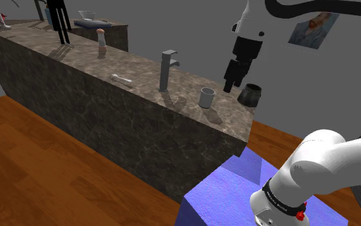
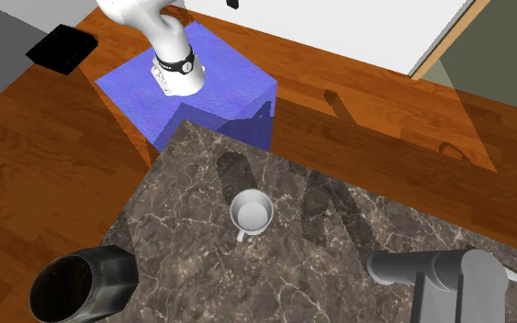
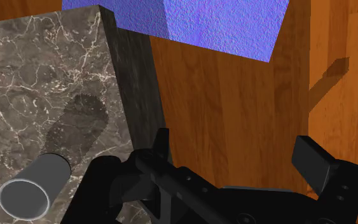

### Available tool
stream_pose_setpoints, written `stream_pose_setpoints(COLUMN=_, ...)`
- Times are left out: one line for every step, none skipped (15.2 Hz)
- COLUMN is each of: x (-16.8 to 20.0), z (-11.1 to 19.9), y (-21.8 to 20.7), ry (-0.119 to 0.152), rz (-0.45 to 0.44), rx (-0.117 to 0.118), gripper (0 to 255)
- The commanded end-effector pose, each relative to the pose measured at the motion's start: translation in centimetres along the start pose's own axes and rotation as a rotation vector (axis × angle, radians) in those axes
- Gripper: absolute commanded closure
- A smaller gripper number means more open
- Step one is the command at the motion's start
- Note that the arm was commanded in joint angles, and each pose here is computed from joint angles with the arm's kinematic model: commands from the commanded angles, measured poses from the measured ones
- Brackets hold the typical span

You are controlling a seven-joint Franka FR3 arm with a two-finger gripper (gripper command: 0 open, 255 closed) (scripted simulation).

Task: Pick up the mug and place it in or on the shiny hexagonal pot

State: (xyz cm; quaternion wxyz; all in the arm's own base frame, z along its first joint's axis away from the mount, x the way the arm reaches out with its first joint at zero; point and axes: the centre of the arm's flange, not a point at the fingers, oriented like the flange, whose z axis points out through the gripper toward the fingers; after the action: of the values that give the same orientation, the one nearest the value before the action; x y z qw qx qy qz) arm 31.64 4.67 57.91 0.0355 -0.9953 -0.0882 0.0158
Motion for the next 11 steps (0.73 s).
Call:
stream_pose_setpoints(x=0.0, z=0.0, y=0.0, ry=0.0, rz=0.0, rx=0.0, gripper=0)
stream_pose_setpoints(x=0.8, z=0.6, y=0.8, ry=-0.001, rz=0.001, rx=-0.005, gripper=0)
stream_pose_setpoints(x=1.6, z=1.2, y=1.6, ry=-0.002, rz=0.001, rx=-0.009, gripper=0)
stream_pose_setpoints(x=2.4, z=1.9, y=2.4, ry=-0.003, rz=0.002, rx=-0.014, gripper=0)
stream_pose_setpoints(x=3.2, z=2.5, y=3.2, ry=-0.004, rz=0.003, rx=-0.019, gripper=0)
stream_pose_setpoints(x=4.0, z=3.1, y=4.0, ry=-0.005, rz=0.004, rx=-0.024, gripper=0)
stream_pose_setpoints(x=4.7, z=3.7, y=4.8, ry=-0.006, rz=0.004, rx=-0.028, gripper=0)
stream_pose_setpoints(x=5.5, z=4.3, y=5.6, ry=-0.007, rz=0.005, rx=-0.033, gripper=0)
stream_pose_setpoints(x=6.3, z=4.9, y=6.4, ry=-0.008, rz=0.006, rx=-0.038, gripper=0)
stream_pose_setpoints(x=7.1, z=5.5, y=7.3, ry=-0.009, rz=0.007, rx=-0.042, gripper=0)
stream_pose_setpoints(x=7.9, z=6.1, y=8.1, ry=-0.01, rz=0.007, rx=-0.047, gripper=0)
